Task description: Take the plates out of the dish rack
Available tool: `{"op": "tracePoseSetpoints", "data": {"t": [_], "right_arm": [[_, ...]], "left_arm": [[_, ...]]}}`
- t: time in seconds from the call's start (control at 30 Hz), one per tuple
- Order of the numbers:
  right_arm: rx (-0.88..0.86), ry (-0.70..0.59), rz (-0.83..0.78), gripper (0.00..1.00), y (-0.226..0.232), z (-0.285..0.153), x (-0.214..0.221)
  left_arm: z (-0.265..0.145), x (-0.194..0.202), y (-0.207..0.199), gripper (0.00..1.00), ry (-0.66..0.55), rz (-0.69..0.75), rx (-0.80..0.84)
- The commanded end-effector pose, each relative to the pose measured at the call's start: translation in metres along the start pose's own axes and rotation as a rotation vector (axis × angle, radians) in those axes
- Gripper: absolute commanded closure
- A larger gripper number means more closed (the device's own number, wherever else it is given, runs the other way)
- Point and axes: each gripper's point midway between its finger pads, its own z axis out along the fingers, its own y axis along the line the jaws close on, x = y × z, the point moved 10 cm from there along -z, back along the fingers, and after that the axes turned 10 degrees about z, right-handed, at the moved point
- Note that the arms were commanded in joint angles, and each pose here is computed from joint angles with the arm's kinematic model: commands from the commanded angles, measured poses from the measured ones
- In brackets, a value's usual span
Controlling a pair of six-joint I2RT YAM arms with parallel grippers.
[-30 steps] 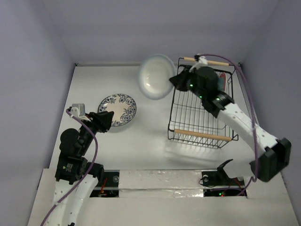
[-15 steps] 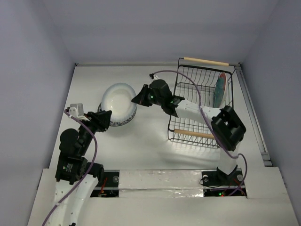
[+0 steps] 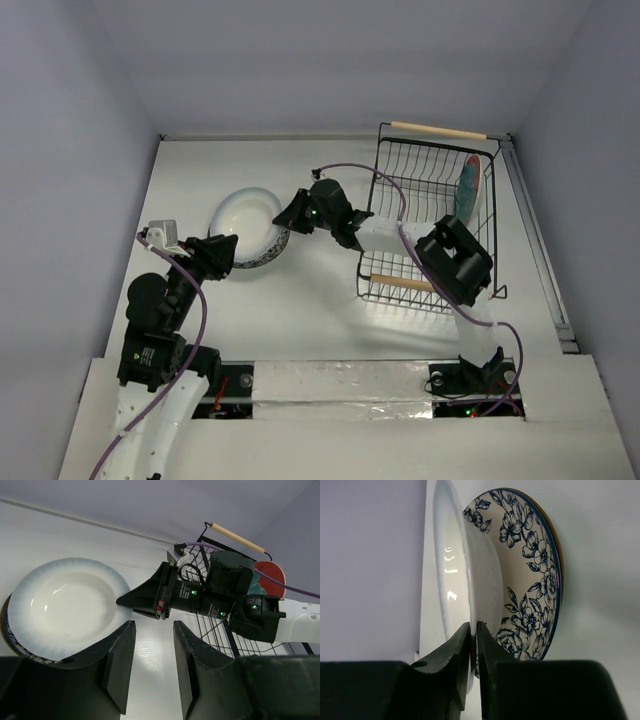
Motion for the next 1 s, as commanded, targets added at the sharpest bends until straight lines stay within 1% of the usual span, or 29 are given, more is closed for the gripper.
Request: {"op": "tracePoseSetpoints", "data": {"t": [0.0,0.07,0.1,0.2,0.23,0.3,0.33,0.4,0.47,0.5,0.57,0.63,0.67,0.73,0.77,0.8,0.87,0.9,0.93,0.97], "right_arm": [[-0.236,-0.034,-0.011,0.75,0.056,-0.004,-0.008],[-0.196,-0.041,-0.023,0.68,0.048,-0.002,-0.007],[-0.155,-0.038,-0.026,0.57,0.042,-0.002,-0.006],[-0.084,-0.05,-0.079,0.45,0.034,-0.003,-0.001],[-0.068,-0.057,-0.089,0.43,0.032,-0.004,-0.002],[-0.023,-0.067,-0.114,0.35,0.031,-0.007,0.001],[-0.01,-0.082,-0.148,0.34,0.033,-0.01,-0.002],[0.056,-0.113,-0.187,0.26,0.035,-0.014,-0.002],[0.092,-0.154,-0.256,0.24,0.043,-0.022,0.0],[0.135,-0.184,-0.271,0.23,0.043,-0.026,-0.004],[0.156,-0.229,-0.313,0.24,0.052,-0.04,-0.007],[0.148,-0.26,-0.342,0.3,0.06,-0.054,-0.011],[0.126,-0.32,-0.353,0.35,0.076,-0.074,-0.018],[0.148,-0.395,-0.398,0.71,0.08,-0.098,-0.025],[0.184,-0.432,-0.425,0.85,0.082,-0.113,-0.029],[0.26,-0.551,-0.436,1.0,0.088,-0.142,-0.046],[0.376,-0.64,-0.489,1.0,0.081,-0.172,-0.064],[0.469,-0.732,-0.492,1.0,0.078,-0.201,-0.075],[0.567,-0.8,-0.497,1.0,0.066,-0.219,-0.093],[0.656,-0.836,-0.494,1.0,0.05,-0.233,-0.102]], "left_arm": [[-0.003,-0.009,-0.004,0.67,-0.049,0.009,0.024],[-0.003,-0.009,-0.003,0.67,-0.047,0.01,0.024],[-0.003,-0.009,-0.003,0.67,-0.049,0.009,0.024],[-0.004,-0.009,-0.004,0.67,-0.048,0.007,0.026],[-0.004,-0.009,-0.004,0.67,-0.05,0.008,0.026],[-0.004,-0.009,-0.004,0.67,-0.05,0.008,0.026],[-0.004,-0.008,-0.004,0.67,-0.048,0.009,0.027],[-0.004,-0.008,-0.004,0.67,-0.048,0.007,0.027],[-0.004,-0.009,-0.004,0.67,-0.051,0.008,0.028],[-0.004,-0.009,-0.004,0.67,-0.053,0.008,0.026],[-0.005,-0.009,-0.004,0.67,-0.054,0.007,0.028],[-0.005,-0.009,-0.004,0.67,-0.052,0.008,0.027],[-0.004,-0.008,-0.004,0.67,-0.051,0.008,0.027],[-0.004,-0.008,-0.004,0.67,-0.051,0.006,0.027],[-0.004,-0.008,-0.004,0.67,-0.049,0.006,0.028],[-0.004,-0.008,-0.004,0.67,-0.051,0.008,0.028],[-0.004,-0.009,-0.004,0.67,-0.052,0.01,0.03],[-0.004,-0.009,-0.004,0.67,-0.052,0.01,0.029],[-0.005,-0.008,-0.005,0.67,-0.049,0.008,0.039],[-0.005,-0.009,-0.006,0.67,-0.054,0.009,0.042]]}}
